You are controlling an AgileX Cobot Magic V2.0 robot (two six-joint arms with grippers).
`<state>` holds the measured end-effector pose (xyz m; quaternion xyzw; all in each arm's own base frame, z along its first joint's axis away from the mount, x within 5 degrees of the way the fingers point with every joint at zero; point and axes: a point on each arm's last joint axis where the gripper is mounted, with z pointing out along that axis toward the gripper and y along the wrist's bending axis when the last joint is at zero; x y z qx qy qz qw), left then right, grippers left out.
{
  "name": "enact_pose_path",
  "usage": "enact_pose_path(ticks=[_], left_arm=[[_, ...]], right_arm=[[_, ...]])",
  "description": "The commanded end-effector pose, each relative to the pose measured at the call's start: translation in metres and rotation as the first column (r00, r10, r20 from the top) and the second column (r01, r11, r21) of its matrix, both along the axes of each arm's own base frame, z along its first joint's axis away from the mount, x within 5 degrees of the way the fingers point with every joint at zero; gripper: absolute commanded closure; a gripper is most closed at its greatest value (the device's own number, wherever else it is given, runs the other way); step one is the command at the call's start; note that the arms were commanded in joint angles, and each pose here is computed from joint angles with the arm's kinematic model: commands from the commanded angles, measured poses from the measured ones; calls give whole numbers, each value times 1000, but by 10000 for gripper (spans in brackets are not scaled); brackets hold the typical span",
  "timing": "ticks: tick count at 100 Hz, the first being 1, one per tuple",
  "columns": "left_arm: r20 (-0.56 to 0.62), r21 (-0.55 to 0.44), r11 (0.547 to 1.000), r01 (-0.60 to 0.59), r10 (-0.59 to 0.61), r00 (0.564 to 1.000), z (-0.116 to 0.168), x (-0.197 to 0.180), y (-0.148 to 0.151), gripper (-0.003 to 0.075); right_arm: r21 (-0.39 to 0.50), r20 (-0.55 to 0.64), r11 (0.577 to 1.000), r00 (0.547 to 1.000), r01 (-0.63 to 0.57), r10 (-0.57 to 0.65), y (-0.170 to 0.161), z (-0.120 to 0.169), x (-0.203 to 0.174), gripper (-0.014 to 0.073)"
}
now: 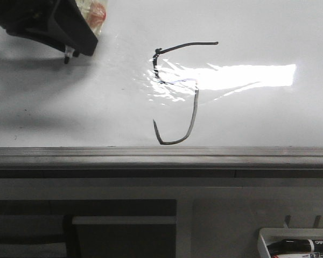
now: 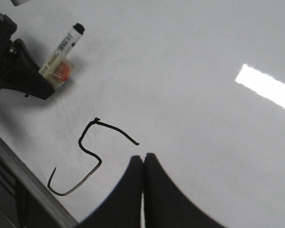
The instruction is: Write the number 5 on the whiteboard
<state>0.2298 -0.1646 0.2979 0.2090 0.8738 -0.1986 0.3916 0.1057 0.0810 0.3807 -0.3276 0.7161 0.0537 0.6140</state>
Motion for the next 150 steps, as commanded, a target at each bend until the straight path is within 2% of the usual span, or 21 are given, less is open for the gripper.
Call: enact_pose_path(ticks=[1,40,66,89,118,150], left_arm=[[50,-104,993,-56,61,997,15,7,-3,741],[-25,-113,988,-108,106,994,-4,19,-9,741],[-33,-107,988,-106,103,994,-5,18,-9,741],[-50,-144,982,-125,119,992,-4,19,-10,736],[-40,-181,973,-140,135,990,-1,20,-11,596],[-48,-182,973,-144,137,989,-3,21,-12,491]], right_arm=[[49,61,999,998,-23,20,0,13,-2,656],[86,14,996,1000,-27,26,4,0,-1,656],[116,0,992,999,-42,43,7,-5,-1,656],[122,4,991,999,-50,50,7,-5,-1,656],[136,-9,989,998,-53,54,8,-5,-2,656],[137,-8,989,998,-54,55,8,-5,-2,656]])
